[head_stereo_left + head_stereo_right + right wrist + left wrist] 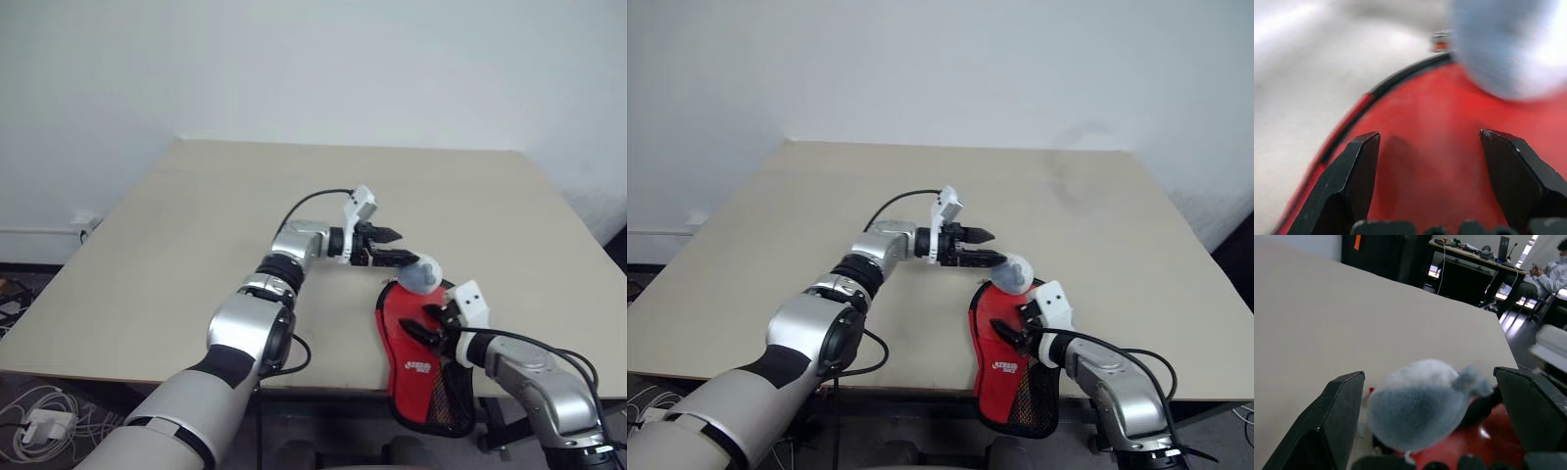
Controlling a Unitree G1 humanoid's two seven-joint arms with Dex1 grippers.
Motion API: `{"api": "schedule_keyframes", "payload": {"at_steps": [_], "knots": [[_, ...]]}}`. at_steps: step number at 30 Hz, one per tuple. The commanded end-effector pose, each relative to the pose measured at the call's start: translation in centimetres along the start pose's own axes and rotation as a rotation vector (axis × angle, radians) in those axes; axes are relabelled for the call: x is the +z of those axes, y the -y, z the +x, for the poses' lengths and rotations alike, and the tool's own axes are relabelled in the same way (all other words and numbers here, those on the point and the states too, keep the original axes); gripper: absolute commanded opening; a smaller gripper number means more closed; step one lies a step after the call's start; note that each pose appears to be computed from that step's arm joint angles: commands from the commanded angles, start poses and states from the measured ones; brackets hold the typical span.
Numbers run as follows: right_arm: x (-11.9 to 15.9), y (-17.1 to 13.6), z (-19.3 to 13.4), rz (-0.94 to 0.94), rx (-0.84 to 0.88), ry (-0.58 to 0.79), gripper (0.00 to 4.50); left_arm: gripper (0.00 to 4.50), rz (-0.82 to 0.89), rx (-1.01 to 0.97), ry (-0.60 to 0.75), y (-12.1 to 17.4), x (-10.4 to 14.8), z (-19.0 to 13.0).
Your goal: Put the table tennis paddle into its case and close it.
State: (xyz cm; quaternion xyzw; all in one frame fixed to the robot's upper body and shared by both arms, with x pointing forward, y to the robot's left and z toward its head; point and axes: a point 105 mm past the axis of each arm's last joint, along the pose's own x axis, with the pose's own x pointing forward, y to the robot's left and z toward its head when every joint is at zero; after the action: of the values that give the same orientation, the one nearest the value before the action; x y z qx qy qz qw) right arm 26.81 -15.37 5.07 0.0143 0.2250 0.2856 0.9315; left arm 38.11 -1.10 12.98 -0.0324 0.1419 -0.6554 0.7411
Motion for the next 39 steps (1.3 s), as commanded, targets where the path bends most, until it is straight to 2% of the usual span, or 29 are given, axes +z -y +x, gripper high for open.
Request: {"api": "schedule_keyframes", "payload": {"at_steps": [1, 5, 10, 14, 19, 24, 27, 34, 38, 39], "knots": [[2.7, 2.4, -1.3, 0.021, -0.066, 0.104, 3.53, 4.5, 0.077, -0.054, 0.023, 0.5, 1.3, -1.5], [4.2, 3.3, -1.8, 0.037, -0.085, 0.159, 3.53, 4.5, 0.112, -0.105, -0.046, 1.1, -0.5, -3.6], [5.7, 3.4, -1.3, 0.044, -0.074, 0.203, 3.53, 4.5, 0.159, -0.226, -0.154, 4.6, -4.1, -4.7], [6.8, 3.3, -0.8, 0.063, -0.046, 0.222, 3.53, 4.5, 0.158, -0.231, -0.151, 6.5, -5.2, -3.5], [7.9, 2.9, -0.2, 0.09, 0.001, 0.231, 3.53, 4.5, 0.179, -0.176, -0.147, 7.2, -5.8, -0.7], [7.5, 2.6, 0.4, 0.082, 0.021, 0.192, 3.53, 4.5, 0.189, -0.191, -0.134, 8.2, -5.6, 1.5], [6.6, 2.7, 0.8, 0.095, 0.01, 0.147, 3.53, 4.5, 0.203, -0.206, -0.164, 8.6, -6.5, 2.4], [4.1, 3.4, 1.5, 0.154, -0.013, 0.008, 3.53, 4.5, 0.274, -0.127, -0.256, 7.6, -8.7, 4.3], [3.9, 3.3, 1.8, 0.171, -0.002, -0.009, 3.53, 4.5, 0.319, -0.089, -0.283, 7.1, -9.1, 4.9], [4.0, 3.3, 1.9, 0.166, -0.004, -0.005, 3.36, 4.5, 0.321, -0.081, -0.283, 6.9, -9.1, 5.0]]}}
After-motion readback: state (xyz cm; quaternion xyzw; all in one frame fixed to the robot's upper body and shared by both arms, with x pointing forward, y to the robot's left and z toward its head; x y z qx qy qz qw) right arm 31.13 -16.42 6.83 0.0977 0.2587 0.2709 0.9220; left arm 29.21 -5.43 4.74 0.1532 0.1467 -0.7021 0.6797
